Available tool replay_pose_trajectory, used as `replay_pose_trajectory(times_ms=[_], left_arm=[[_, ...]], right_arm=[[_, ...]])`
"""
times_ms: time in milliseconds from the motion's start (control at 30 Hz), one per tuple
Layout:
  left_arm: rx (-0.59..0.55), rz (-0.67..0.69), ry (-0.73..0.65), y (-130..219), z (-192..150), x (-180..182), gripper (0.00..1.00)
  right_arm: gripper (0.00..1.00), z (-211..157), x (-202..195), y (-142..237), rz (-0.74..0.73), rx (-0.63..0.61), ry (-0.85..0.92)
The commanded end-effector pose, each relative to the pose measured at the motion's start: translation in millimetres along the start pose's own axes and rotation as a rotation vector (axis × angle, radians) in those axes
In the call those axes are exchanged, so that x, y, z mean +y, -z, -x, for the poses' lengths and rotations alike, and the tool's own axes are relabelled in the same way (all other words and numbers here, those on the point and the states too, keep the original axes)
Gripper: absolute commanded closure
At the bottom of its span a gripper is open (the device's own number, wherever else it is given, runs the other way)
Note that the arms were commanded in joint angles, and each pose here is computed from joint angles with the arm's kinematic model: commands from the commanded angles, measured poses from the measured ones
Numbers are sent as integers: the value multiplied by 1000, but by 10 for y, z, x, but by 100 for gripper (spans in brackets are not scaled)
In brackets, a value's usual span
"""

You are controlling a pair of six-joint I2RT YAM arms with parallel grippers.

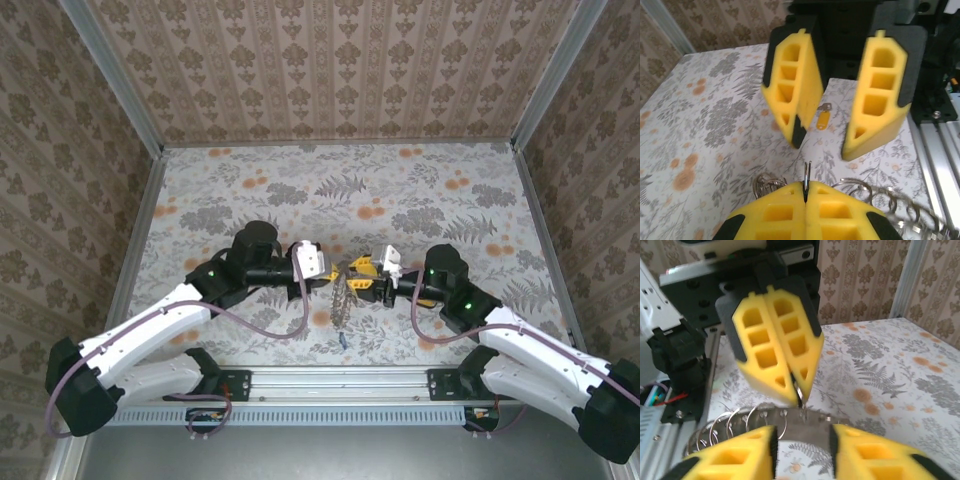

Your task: Put the keys on the keyring

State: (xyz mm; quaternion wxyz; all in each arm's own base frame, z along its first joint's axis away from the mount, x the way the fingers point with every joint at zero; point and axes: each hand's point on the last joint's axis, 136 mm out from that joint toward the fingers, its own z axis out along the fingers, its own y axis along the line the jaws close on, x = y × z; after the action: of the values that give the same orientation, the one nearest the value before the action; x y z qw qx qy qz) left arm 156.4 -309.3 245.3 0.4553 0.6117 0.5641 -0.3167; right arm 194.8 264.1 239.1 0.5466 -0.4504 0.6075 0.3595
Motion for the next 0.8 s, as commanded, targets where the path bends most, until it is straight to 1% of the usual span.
replay_pose_trajectory(times_ms=[0, 33, 67, 100, 133, 167, 200, 233, 267, 333, 367, 433, 533, 567, 633, 700, 733, 767], left_arm=[[-29, 34, -14, 76, 60, 124, 100], [-30, 40, -6, 92, 47, 147, 100], [-32, 42, -2, 103, 40, 157, 100], [-31, 45, 3, 114, 26, 168, 100], [-29, 49, 7, 124, 8, 178, 100], [-28, 54, 11, 136, -3, 190, 100], [-27, 57, 15, 148, -16, 195, 100], [-26, 61, 21, 163, -33, 206, 100], [-25, 63, 28, 175, -51, 214, 100], [-24, 64, 39, 195, -79, 226, 100], [-21, 65, 46, 205, -93, 236, 100], [-16, 66, 54, 229, -115, 243, 100], [-7, 68, 64, 264, -144, 257, 100], [-5, 68, 69, 273, -152, 259, 100], [-1, 71, 72, 295, -168, 256, 100], [-2, 75, 74, 314, -176, 255, 100], [-3, 76, 74, 323, -178, 247, 100], [-3, 76, 76, 327, -181, 241, 100]], right_arm=[[57, 3, -90, 3, -41, -11, -48], [48, -6, -161, 11, -83, -5, -94], [44, -25, -290, 37, -161, 6, -149], [42, -81, -421, 74, -245, 24, -209], [41, -165, -596, 150, -363, 46, -287], [41, -259, -799, 280, -513, 61, -392], [38, -385, -967, 444, -661, 82, -502], [32, -547, -1137, 686, -841, 115, -627], [32, -707, -1246, 924, -988, 149, -738], [38, -1018, -1312, 1247, -1143, 232, -911], [40, -1142, -1315, 1360, -1193, 256, -992], [41, -1389, -1263, 1508, -1257, 327, -1122], [44, -1683, -1132, 1584, -1266, 418, -1295], [43, -1762, -1088, 1604, -1269, 437, -1348], [42, -1941, -942, 1750, -1354, 484, -1507], [43, -2035, -785, 1866, -1442, 494, -1694], [45, -2046, -749, 1870, -1458, 486, -1760], [50, -2053, -714, 1890, -1493, 479, -1813]])
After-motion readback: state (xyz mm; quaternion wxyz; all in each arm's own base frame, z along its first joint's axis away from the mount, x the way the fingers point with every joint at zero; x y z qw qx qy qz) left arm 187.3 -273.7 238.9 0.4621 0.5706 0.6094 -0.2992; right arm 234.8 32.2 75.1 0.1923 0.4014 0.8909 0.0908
